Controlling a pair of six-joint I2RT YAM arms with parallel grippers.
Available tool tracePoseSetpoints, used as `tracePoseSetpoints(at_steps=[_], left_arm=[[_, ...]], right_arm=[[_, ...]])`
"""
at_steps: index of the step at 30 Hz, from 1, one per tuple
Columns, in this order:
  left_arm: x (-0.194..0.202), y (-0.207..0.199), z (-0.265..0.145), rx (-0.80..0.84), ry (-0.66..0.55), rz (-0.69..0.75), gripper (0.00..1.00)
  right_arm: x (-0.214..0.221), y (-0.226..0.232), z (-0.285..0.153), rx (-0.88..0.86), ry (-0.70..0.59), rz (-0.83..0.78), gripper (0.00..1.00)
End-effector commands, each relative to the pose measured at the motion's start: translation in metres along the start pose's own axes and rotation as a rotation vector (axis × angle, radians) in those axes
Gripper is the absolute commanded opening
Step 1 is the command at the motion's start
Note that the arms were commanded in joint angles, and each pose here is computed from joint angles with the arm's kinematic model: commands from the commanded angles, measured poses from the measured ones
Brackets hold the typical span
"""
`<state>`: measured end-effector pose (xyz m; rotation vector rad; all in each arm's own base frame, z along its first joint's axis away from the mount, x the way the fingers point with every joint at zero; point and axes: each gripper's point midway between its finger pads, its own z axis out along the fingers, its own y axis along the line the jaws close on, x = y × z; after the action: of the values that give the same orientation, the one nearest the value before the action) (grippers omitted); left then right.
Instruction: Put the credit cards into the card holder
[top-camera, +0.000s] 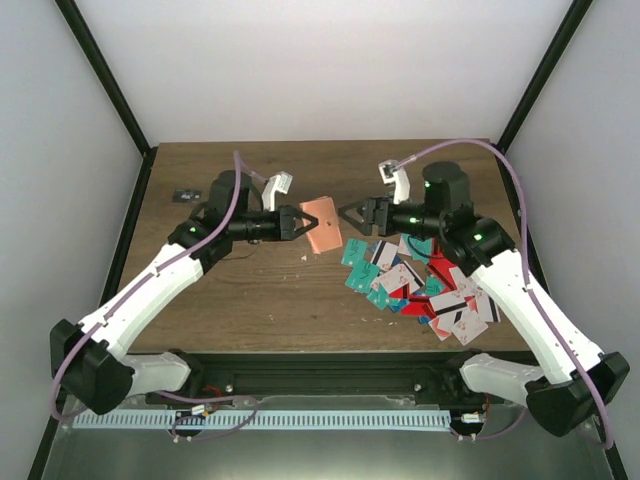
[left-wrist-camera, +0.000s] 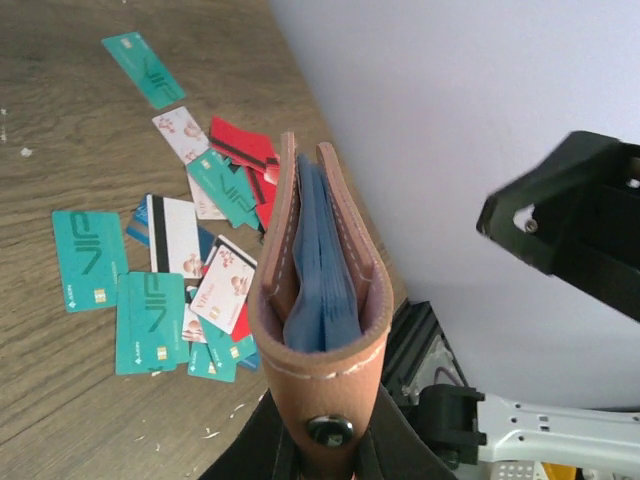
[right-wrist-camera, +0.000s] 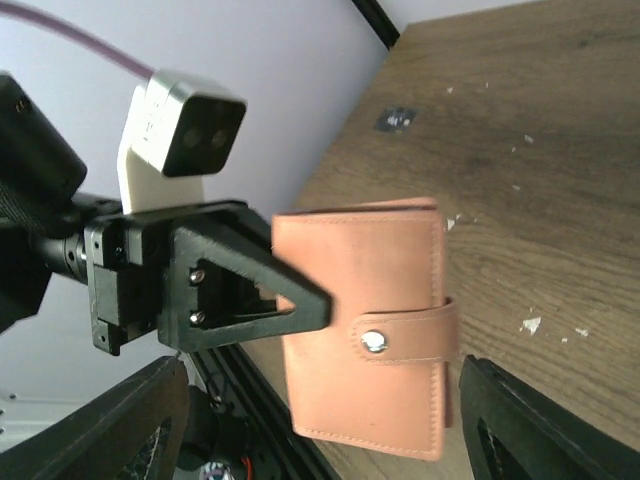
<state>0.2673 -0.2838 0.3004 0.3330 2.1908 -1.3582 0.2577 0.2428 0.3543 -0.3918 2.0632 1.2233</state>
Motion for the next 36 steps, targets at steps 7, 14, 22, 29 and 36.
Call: tracePoseSetpoints(at_steps=[7,14,22,29,36], left_arm=[[-0.006,-0.012,0.012,-0.042,0.023,0.059,0.04],[-0.005,-0.014,0.013,-0.051,0.030,0.071,0.04],[-0.006,-0.018,0.012,-0.045,0.031,0.083,0.04],[-0.008,-0.019,0.016,-0.035,0.040,0.090,0.04],[-0.011,-0.020,0.015,-0.052,0.043,0.110,0.04]], right_arm=[[0.027,-0.012,0.040,0.245,0.143,-0.113,0.75],[0.027,-0.026,0.047,0.348,0.162,-0.153,0.67],[0.031,-0.037,0.053,0.382,0.188,-0.170,0.50],[0.040,-0.032,0.060,0.327,0.222,-0.163,0.53],[0.055,-0.044,0.058,0.353,0.250,-0.146,0.53]])
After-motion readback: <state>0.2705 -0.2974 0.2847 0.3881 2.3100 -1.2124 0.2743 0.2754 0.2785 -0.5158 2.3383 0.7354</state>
